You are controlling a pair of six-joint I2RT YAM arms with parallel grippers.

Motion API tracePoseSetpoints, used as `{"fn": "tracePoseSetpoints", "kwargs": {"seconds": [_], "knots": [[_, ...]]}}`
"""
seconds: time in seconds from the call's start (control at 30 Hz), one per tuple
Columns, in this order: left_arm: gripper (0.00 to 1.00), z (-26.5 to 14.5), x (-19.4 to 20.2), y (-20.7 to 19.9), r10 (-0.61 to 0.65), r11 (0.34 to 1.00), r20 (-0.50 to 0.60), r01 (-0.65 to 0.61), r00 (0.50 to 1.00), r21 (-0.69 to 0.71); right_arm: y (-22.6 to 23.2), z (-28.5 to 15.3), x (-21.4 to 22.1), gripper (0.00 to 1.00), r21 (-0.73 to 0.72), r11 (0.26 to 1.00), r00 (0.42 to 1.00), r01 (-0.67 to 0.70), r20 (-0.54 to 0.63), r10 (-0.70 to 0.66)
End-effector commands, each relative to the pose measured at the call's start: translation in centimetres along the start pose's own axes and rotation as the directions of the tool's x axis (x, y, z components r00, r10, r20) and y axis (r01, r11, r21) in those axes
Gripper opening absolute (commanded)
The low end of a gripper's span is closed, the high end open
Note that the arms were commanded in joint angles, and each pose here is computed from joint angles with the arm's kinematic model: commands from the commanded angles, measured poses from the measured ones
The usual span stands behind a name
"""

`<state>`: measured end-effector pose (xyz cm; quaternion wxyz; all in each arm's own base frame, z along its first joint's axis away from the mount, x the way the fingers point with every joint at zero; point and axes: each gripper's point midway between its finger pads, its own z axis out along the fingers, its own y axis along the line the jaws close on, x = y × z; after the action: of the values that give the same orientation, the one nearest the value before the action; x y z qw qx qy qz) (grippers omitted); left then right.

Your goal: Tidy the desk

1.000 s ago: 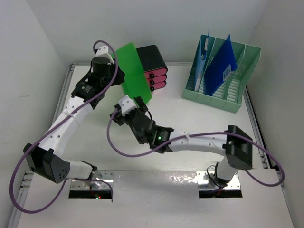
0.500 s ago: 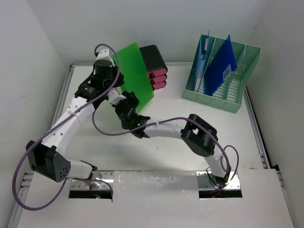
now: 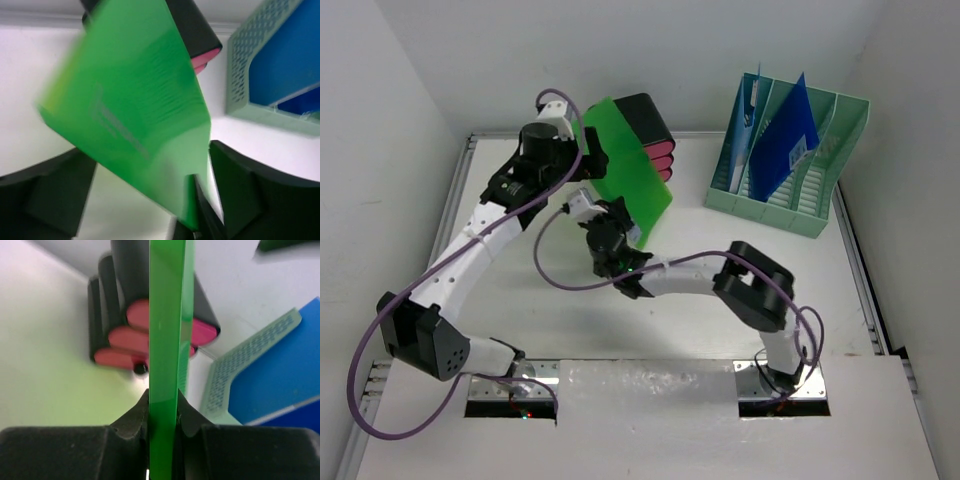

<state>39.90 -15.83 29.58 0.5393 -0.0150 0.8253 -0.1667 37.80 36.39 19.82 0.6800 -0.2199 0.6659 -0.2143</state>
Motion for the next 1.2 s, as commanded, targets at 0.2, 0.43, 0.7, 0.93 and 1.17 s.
{"fn": "tracePoseSetpoints", "kwargs": {"seconds": [0.2,0.43,0.7,0.93,1.17], "knots": [[1.00,-5.0,-8.7,-3.9,0.246,0.957,0.165,-0.266,0.955,0.117,-4.1,-3.9,1.0,0.00,-0.270,0.916,0.954,-0.298,-0.058,0.293],[1.00,-8.1,-11.7,-4.3,0.302,0.938,0.210,-0.329,0.930,0.110,-10.7,-6.5,2.3,0.00,-0.341,0.812,0.878,-0.474,-0.118,0.463],[1.00,-7.7,-11.3,-3.0,0.324,0.939,0.196,-0.340,0.926,0.056,-21.2,-9.5,-0.2,0.00,-0.300,0.793,0.824,-0.531,0.034,0.565],[1.00,-6.8,-10.6,-3.1,0.317,0.940,0.192,-0.335,0.929,0.069,-31.8,-11.6,-3.7,0.00,-0.136,0.858,0.830,-0.495,0.220,0.513],[1.00,-5.1,-8.8,-3.1,0.332,0.932,0.163,-0.349,0.929,0.094,-44.2,-13.7,-10.9,0.00,0.102,0.899,0.843,-0.425,0.406,0.353]]}}
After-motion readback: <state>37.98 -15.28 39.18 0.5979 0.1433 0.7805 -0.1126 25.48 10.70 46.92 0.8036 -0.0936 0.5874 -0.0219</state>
